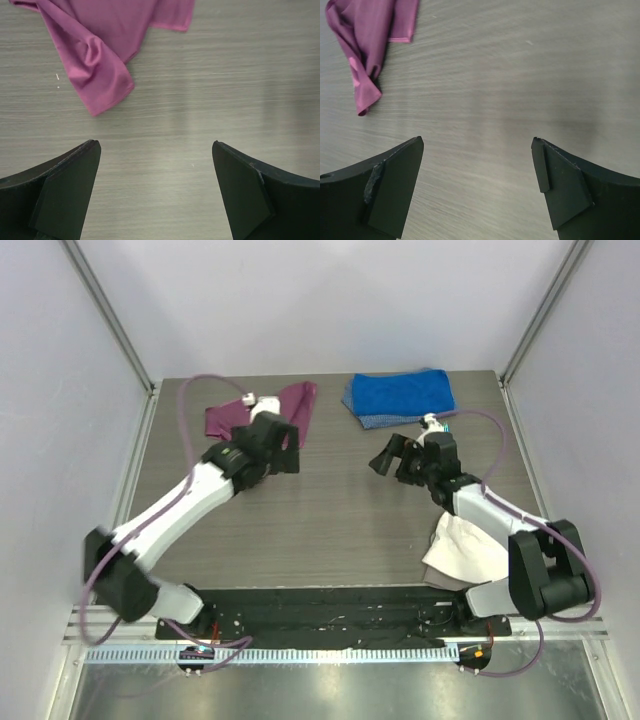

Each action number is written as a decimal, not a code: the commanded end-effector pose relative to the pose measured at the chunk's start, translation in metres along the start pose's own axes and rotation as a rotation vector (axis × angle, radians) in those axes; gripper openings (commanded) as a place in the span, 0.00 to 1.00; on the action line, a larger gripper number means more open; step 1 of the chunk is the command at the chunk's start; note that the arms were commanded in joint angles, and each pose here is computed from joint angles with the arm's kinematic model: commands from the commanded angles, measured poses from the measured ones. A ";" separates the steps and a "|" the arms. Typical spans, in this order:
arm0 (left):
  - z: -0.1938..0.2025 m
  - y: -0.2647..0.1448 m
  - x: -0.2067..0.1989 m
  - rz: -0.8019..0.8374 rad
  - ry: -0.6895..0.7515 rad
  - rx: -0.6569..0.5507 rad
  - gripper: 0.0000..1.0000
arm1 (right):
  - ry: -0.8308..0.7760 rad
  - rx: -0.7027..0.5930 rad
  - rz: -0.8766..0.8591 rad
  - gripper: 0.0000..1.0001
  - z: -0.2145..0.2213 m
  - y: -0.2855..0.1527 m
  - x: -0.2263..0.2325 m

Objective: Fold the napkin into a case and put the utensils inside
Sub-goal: Move the crumpled napkin to the center of the board.

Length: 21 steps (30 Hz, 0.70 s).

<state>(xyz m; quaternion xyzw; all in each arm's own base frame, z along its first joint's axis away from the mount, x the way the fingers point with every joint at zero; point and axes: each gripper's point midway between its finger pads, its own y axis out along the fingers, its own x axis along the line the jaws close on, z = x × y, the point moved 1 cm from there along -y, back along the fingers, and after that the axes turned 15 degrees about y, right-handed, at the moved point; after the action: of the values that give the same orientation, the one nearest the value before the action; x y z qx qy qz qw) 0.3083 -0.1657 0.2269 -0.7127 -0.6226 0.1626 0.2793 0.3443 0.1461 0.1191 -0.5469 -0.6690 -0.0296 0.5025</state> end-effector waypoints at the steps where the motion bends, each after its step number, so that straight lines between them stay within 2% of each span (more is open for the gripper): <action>1: 0.009 0.054 0.009 -0.125 0.174 0.189 1.00 | -0.108 0.000 -0.074 1.00 -0.016 0.013 0.034; 2: 0.025 0.080 0.007 -0.130 0.194 0.268 1.00 | -0.132 0.004 -0.075 1.00 -0.015 0.014 0.032; 6: 0.040 0.120 0.011 -0.160 0.194 0.357 0.95 | -0.135 -0.009 -0.109 1.00 -0.009 0.013 0.031; 10: 0.054 0.148 0.024 -0.217 0.195 0.401 0.87 | -0.143 0.032 -0.143 1.00 0.009 0.017 0.030; 15: 0.075 0.171 0.037 -0.228 0.146 0.429 0.86 | -0.166 0.072 -0.142 1.00 0.024 0.027 0.035; 18: 0.085 0.186 0.046 -0.217 0.094 0.439 0.76 | -0.192 0.093 -0.128 1.00 0.033 0.032 0.036; 19: 0.087 0.189 0.046 -0.205 0.081 0.432 0.64 | -0.204 0.084 -0.111 1.00 0.033 0.034 0.035; 21: 0.088 0.194 0.050 -0.186 0.043 0.426 0.51 | -0.228 0.091 -0.085 1.00 0.039 0.039 0.036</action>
<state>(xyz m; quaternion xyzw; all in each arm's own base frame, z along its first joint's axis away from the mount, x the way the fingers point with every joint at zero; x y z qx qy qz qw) 0.4062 -0.1164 0.0546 -0.5650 -0.6261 0.2329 0.4843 0.3368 0.1980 0.0899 -0.4858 -0.7238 0.0448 0.4879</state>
